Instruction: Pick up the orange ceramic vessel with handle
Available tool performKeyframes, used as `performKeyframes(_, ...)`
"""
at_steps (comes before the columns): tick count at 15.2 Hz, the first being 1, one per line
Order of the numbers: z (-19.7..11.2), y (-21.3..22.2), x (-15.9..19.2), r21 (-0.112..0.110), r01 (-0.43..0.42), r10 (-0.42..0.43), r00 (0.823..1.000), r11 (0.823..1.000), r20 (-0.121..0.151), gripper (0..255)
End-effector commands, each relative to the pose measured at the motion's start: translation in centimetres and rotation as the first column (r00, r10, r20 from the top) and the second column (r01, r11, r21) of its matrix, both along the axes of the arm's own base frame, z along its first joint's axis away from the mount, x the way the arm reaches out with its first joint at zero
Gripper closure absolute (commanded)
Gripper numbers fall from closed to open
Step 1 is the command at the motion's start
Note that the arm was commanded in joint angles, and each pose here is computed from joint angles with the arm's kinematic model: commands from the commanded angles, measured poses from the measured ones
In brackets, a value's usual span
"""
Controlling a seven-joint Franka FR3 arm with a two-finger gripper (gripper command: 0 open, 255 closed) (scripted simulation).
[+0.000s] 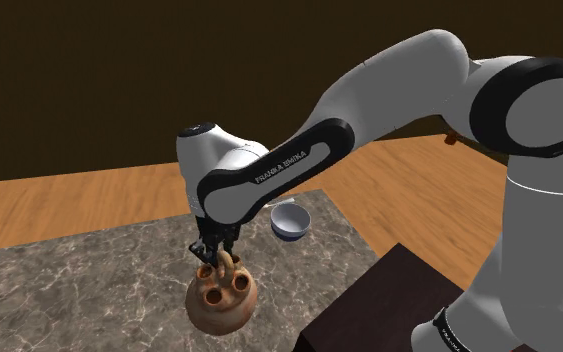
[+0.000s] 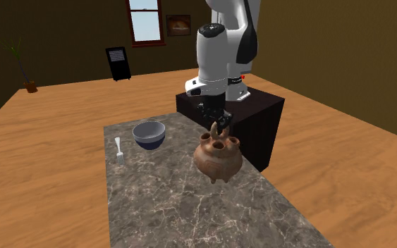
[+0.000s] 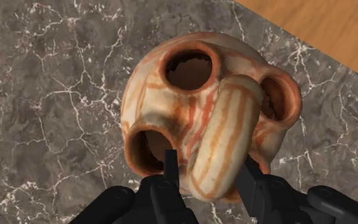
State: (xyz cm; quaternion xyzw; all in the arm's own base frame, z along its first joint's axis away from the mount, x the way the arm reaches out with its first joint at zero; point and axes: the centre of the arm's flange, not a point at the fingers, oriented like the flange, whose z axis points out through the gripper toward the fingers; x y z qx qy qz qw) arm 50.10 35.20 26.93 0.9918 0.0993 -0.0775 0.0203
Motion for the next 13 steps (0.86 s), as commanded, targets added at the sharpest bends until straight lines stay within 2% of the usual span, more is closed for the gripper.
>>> performKeyframes(1, 1.2, 0.0, 0.1, 0.002, 0.000, 0.000, 1.000, 1.000, 0.004, 255)
performKeyframes(11, 6.5, 0.0, 0.1, 0.002, 0.000, 0.000, 1.000, 1.000, 0.004, 255)
performKeyframes(13, 6.6, 0.0, 0.1, 0.002, 0.000, 0.000, 1.000, 1.000, 0.004, 255)
